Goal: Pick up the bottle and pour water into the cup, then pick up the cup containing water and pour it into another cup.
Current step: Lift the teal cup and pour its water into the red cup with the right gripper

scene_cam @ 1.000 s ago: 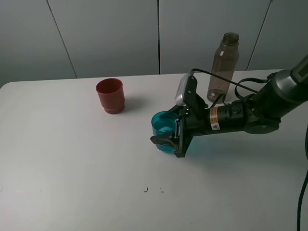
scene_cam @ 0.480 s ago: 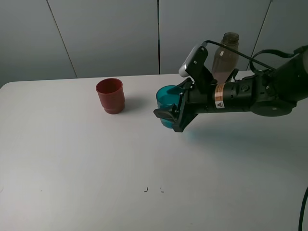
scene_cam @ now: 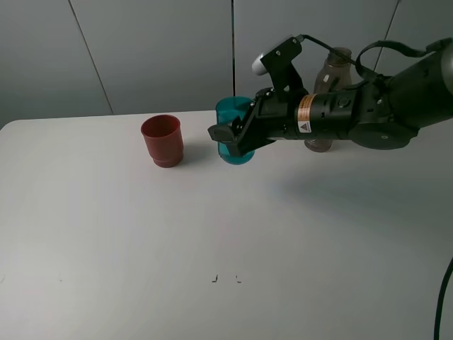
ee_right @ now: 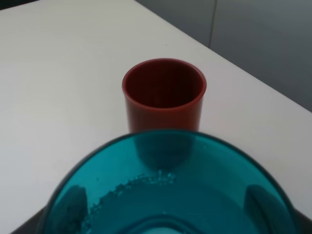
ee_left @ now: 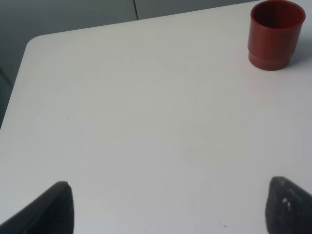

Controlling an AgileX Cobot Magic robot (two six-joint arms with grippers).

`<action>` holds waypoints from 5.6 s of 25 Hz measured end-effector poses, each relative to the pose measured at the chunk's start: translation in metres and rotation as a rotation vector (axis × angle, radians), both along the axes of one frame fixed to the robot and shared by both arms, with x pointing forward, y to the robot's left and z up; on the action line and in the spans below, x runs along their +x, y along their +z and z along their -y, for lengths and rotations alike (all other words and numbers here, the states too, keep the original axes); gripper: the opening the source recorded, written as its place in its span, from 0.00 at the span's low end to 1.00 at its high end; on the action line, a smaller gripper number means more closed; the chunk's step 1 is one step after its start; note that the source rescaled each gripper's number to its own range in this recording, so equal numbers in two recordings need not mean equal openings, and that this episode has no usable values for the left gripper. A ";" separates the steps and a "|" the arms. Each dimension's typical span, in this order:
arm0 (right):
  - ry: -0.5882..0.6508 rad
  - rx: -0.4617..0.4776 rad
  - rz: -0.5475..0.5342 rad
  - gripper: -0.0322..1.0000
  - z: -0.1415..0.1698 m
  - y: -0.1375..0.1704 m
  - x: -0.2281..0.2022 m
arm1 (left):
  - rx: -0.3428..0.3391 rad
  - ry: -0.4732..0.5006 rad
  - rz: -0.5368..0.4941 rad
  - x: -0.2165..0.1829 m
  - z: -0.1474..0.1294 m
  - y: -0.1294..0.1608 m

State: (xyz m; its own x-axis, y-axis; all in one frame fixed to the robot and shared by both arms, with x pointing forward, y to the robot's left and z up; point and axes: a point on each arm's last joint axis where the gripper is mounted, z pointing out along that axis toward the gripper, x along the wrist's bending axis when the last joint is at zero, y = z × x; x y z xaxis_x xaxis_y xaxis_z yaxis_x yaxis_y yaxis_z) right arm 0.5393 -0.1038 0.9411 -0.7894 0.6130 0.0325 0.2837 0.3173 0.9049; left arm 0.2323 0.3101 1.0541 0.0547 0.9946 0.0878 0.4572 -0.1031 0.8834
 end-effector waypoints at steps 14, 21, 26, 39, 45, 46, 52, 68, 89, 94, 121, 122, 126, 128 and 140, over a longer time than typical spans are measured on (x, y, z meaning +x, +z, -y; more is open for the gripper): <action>-0.103 0.048 0.040 0.10 -0.024 0.028 0.053 | 0.000 0.000 0.000 0.000 0.000 0.000; -0.148 -0.001 0.044 0.10 -0.043 0.023 0.085 | 0.000 0.000 0.000 0.000 0.000 0.000; -0.161 0.014 0.058 0.10 -0.059 0.023 0.104 | 0.000 0.000 0.000 0.000 0.000 0.000; -0.191 0.012 0.070 0.10 -0.086 0.011 0.132 | 0.000 0.000 0.000 0.000 0.000 0.000; -0.185 -0.045 0.088 0.10 -0.093 0.001 0.137 | -0.006 0.003 0.000 0.000 0.000 0.000; -0.178 -0.056 0.094 0.10 -0.094 -0.001 0.137 | -0.006 0.003 0.000 0.000 0.000 0.000; -0.157 -0.130 0.132 0.10 -0.096 -0.005 0.136 | -0.006 0.003 0.000 0.000 0.000 0.000; -0.103 -0.204 0.246 0.10 -0.111 -0.005 0.146 | -0.006 0.003 0.000 0.000 0.000 0.000; -0.084 -0.274 0.282 0.10 -0.115 -0.019 0.152 | -0.006 0.003 0.000 0.000 0.000 0.000; -0.048 -0.315 0.324 0.10 -0.119 -0.019 0.150 | -0.006 0.003 0.000 0.000 0.000 0.000; 0.229 -0.653 0.686 0.10 -0.131 -0.019 0.141 | -0.006 0.003 0.000 0.000 0.000 0.000; 0.245 -0.671 0.707 0.10 -0.132 -0.019 0.140 | -0.006 0.003 0.000 0.000 0.000 0.000; 0.291 -0.719 0.763 0.10 -0.136 -0.019 0.137 | -0.006 0.003 0.000 0.000 0.000 0.000; 0.303 -0.730 0.779 0.10 -0.137 -0.019 0.136 | -0.006 0.003 0.000 0.000 0.000 0.000; 0.367 -0.813 0.869 0.10 -0.137 -0.019 0.136 | -0.006 0.003 0.000 0.000 0.000 0.000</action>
